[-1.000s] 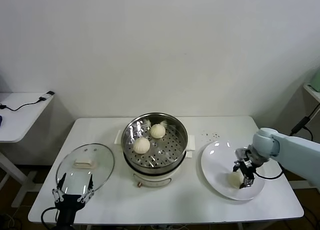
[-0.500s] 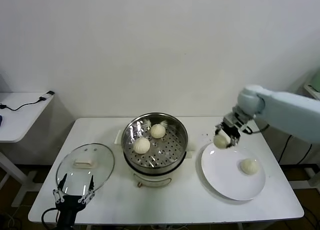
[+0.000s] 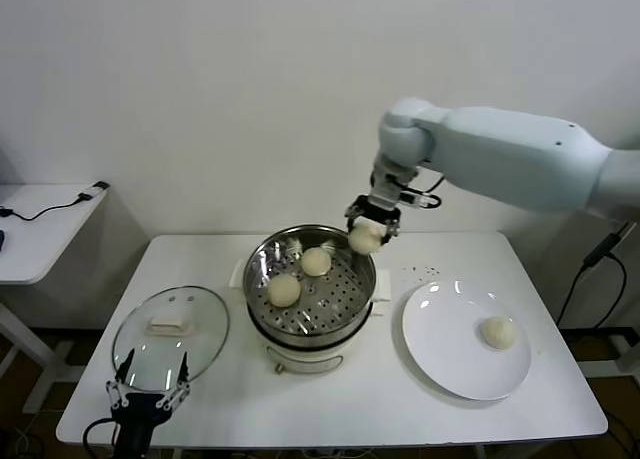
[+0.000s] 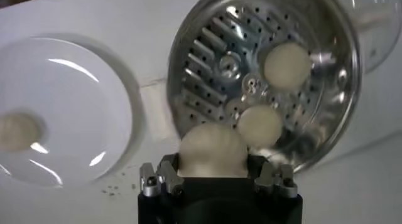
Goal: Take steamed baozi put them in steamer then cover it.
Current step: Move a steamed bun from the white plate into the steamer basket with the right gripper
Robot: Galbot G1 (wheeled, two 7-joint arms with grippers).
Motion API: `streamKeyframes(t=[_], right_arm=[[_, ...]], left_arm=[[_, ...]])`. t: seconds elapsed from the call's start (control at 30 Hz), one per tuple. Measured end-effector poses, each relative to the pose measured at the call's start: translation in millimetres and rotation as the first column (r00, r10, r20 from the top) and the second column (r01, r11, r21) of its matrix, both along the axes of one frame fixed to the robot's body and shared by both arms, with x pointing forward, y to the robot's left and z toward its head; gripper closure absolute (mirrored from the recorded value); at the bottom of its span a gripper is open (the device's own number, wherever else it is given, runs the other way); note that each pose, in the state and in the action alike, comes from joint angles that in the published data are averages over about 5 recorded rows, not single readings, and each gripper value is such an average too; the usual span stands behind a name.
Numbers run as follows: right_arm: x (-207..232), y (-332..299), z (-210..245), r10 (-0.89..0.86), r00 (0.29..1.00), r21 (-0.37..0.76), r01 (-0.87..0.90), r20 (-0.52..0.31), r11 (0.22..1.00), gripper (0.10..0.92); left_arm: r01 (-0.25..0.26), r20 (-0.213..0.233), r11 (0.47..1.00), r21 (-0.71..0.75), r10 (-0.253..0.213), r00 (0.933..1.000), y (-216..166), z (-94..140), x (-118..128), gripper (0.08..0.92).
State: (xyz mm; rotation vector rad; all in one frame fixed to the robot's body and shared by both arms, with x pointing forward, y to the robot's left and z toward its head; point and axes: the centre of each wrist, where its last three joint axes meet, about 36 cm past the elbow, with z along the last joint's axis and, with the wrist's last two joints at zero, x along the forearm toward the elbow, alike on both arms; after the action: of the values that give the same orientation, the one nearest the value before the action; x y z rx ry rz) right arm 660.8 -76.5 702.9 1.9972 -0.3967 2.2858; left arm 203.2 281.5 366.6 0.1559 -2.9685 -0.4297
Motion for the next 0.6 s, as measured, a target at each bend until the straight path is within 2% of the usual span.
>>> streamKeyframes(t=[0.27,0.6], right_arm=[[-20,60,-39,0.186,0.981,-0.061,-0.188,-0.051,0.98,0.324],[-42,84,-85,0.288,0.949,-0.091,-0.301,-0.128,0.949,0.318]], left_arm=[[-0.009,0.002,1.0,-0.004,0.009,1.0,3,2,-2,0.177],[-0.021,0.0,1.0,-0.005,0.021,0.9998,8,0,-4,0.177]])
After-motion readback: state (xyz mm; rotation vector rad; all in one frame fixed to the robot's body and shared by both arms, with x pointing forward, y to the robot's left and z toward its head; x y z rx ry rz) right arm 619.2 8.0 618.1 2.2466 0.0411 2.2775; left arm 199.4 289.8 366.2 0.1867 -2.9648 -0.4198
